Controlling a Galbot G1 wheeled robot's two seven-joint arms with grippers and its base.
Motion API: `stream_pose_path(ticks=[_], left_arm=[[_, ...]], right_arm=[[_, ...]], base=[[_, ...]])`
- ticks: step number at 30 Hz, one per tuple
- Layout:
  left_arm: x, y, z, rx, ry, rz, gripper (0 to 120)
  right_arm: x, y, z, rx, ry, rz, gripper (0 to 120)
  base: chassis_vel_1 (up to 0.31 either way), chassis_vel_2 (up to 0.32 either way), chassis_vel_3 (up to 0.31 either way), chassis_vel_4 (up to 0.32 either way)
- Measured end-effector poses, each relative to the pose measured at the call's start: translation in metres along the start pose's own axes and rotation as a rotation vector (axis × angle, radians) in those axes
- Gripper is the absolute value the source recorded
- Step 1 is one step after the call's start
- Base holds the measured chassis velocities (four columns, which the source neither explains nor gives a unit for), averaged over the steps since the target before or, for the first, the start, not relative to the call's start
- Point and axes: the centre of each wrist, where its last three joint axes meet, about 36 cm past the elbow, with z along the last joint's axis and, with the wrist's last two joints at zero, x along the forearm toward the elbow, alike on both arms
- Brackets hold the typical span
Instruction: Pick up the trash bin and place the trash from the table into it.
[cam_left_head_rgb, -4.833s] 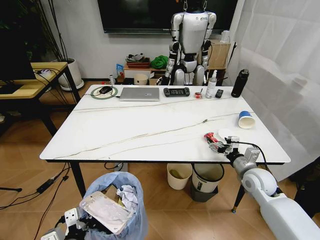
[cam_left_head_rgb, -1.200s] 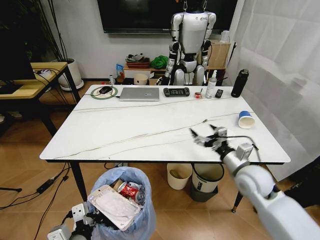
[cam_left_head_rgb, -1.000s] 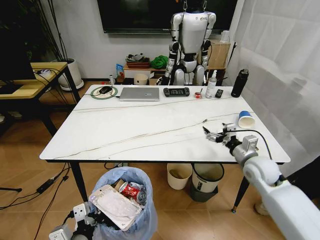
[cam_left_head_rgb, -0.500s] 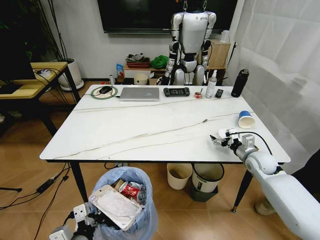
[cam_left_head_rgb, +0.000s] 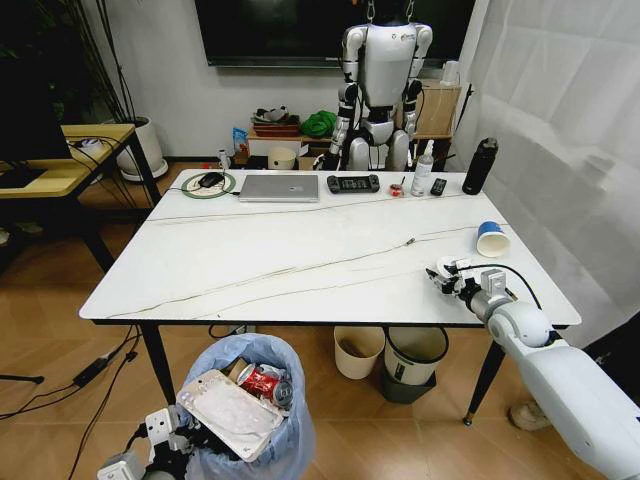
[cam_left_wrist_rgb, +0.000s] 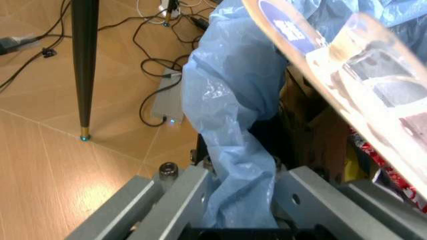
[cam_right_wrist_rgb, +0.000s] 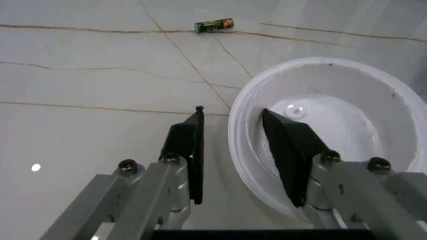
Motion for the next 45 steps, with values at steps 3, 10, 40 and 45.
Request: stream_pose_path(ticks=[3,10,40,45], left_arm=[[0.0,0.0,0.0,0.001,0.0,0.0,0],[-0.001,0.001,0.0,0.001,0.001,0.0,0],[0.008,0.002,-0.011,0.01,-0.024,-0.02,0],[0.008,0.002,-0.011,0.016,-0.026,-0.023,0]], right_arm=[[0.0,0.001,0.001,0.008,0.003,0.0,21],[0.0,0.001,0.001,0.011,0.0,0.001,0],[0.114,0.25,-0.009,-0.302,-0.391,-0.989,0],[0.116,0.269,0.004,-0.325,-0.373,-1.06,0]], base=[[0.0,0.0,0.0,0.0],[0.0,0.0,0.0,0.0],[0.0,0.0,0.0,0.0],[0.0,0.0,0.0,0.0]])
